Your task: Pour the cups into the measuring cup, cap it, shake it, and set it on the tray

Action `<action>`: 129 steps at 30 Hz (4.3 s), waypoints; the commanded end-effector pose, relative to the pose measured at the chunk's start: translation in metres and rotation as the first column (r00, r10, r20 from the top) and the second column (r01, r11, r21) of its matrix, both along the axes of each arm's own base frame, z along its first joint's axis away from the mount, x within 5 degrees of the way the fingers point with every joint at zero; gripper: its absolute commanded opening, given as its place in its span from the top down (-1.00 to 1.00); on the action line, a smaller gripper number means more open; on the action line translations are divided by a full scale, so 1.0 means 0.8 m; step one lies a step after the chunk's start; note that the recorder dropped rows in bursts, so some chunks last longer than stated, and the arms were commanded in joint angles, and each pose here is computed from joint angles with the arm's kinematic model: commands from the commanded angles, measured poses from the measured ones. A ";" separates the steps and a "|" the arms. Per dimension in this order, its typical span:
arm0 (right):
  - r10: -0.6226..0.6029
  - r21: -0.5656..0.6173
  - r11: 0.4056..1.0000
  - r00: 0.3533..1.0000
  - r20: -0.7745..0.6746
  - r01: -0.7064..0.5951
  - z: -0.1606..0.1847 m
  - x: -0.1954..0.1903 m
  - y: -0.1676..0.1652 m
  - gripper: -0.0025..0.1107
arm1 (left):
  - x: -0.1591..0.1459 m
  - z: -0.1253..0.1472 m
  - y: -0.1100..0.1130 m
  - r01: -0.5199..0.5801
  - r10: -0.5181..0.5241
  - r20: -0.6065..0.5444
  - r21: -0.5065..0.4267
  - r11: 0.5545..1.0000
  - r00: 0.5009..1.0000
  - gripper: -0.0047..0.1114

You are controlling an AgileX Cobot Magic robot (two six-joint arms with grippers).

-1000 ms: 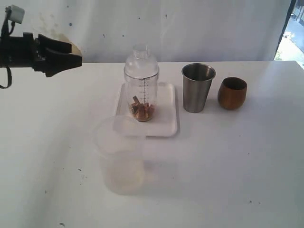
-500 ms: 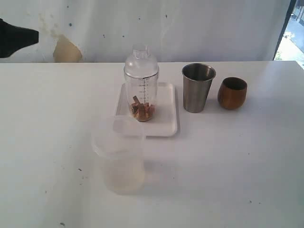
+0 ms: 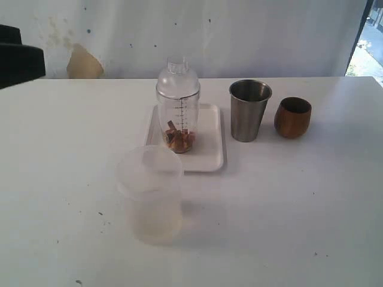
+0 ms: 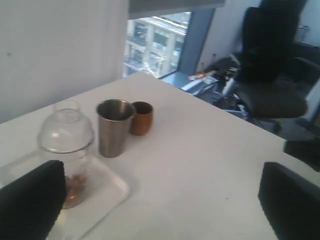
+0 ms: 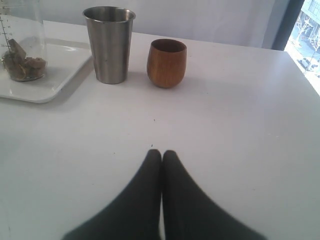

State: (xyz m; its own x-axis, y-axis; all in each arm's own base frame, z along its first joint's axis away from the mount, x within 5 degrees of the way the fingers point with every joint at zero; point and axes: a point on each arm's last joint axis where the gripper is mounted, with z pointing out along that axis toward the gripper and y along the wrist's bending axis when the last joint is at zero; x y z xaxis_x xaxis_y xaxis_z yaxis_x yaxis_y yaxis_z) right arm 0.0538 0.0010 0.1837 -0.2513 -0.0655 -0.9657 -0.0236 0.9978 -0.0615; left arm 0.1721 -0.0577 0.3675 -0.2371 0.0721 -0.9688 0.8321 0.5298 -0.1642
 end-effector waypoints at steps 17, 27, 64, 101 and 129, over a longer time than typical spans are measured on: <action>-0.002 0.000 1.000 1.000 0.006 0.002 -0.001 0.000 0.000 0.96 | 0.021 0.002 0.018 -0.285 0.280 -0.083 -0.060 0.957 0.957 -0.66; -0.002 0.000 1.000 1.000 0.006 0.002 -0.001 0.000 0.000 0.96 | 0.027 -0.032 0.034 -0.435 0.433 0.070 0.024 0.900 0.899 0.92; -0.002 0.000 1.000 1.000 0.006 0.002 -0.001 0.000 0.000 0.96 | -0.146 -0.186 0.078 -0.873 0.867 0.324 -0.187 0.450 0.378 0.92; -0.006 0.013 1.000 1.000 0.006 0.006 -0.001 0.000 0.000 0.96 | -0.146 -0.219 0.076 -0.874 0.853 0.195 0.073 0.480 0.485 0.92; -0.006 0.013 1.000 1.000 0.006 0.006 -0.001 0.000 0.000 0.96 | -0.146 -0.219 0.076 -0.874 0.853 0.195 0.073 0.480 0.485 0.92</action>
State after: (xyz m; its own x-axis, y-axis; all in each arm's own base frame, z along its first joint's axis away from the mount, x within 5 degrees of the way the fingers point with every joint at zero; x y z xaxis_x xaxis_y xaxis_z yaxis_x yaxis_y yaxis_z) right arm 0.0538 0.0009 0.1837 -0.2516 -0.0571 -0.9662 -0.0209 0.9983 -0.0536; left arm 0.0556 0.0039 0.1936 -0.1476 0.0527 -0.9876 -0.0567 0.9965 0.0617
